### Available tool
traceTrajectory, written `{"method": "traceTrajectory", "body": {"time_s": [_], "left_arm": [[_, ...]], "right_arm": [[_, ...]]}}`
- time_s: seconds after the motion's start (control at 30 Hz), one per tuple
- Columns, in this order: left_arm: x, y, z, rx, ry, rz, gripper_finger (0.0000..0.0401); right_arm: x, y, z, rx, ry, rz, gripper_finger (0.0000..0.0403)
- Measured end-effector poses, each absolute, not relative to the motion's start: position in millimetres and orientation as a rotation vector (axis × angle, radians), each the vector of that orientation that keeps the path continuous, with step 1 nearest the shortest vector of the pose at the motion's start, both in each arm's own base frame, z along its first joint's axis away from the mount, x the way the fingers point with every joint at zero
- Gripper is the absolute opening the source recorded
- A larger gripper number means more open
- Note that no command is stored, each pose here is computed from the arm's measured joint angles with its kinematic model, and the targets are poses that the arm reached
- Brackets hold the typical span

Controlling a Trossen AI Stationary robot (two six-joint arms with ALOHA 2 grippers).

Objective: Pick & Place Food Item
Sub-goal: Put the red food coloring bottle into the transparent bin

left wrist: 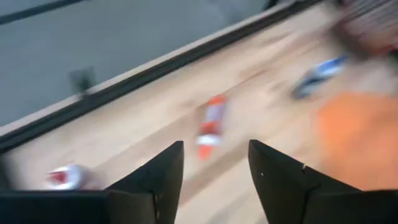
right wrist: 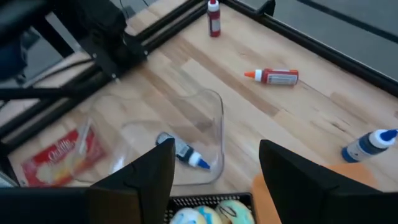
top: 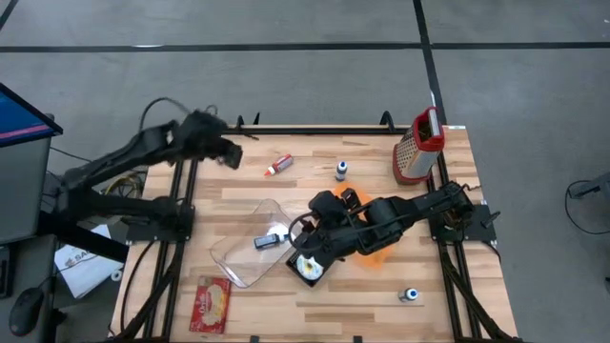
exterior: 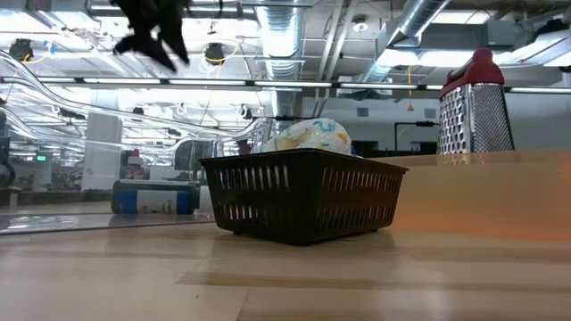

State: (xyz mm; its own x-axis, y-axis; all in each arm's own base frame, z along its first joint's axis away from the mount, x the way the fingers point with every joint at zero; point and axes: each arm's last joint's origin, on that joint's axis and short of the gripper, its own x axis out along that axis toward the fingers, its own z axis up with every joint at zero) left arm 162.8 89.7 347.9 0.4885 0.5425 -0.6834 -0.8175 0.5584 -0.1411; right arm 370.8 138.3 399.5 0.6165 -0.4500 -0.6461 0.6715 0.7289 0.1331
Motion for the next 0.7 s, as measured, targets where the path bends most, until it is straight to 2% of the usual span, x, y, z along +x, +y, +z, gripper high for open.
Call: {"method": "traceTrajectory", "body": {"time_s": [0.13, 0.3, 0.5, 0.7], "left_arm": [[160.9, 137.8, 325.9, -0.538, 0.793, 1.026, 0.0207], [153.8, 180.6, 297.8, -0.637, 0.939, 1.105, 0.0241], [145.4, 198.8, 275.0, -0.706, 1.024, 1.199, 0.0266], [128.6, 199.8, 262.0, -0.786, 1.025, 1.272, 0.0285]], "right_arm": [[369.7, 138.7, 401.7, 0.433, 0.599, -0.677, 0.0224], [363.8, 149.2, 403.5, 0.466, 0.540, -0.705, 0.0224], [358.1, 161.6, 403.8, 0.494, 0.517, -0.697, 0.0224], [353.7, 169.0, 404.5, 0.512, 0.469, -0.717, 0.0224]]}}
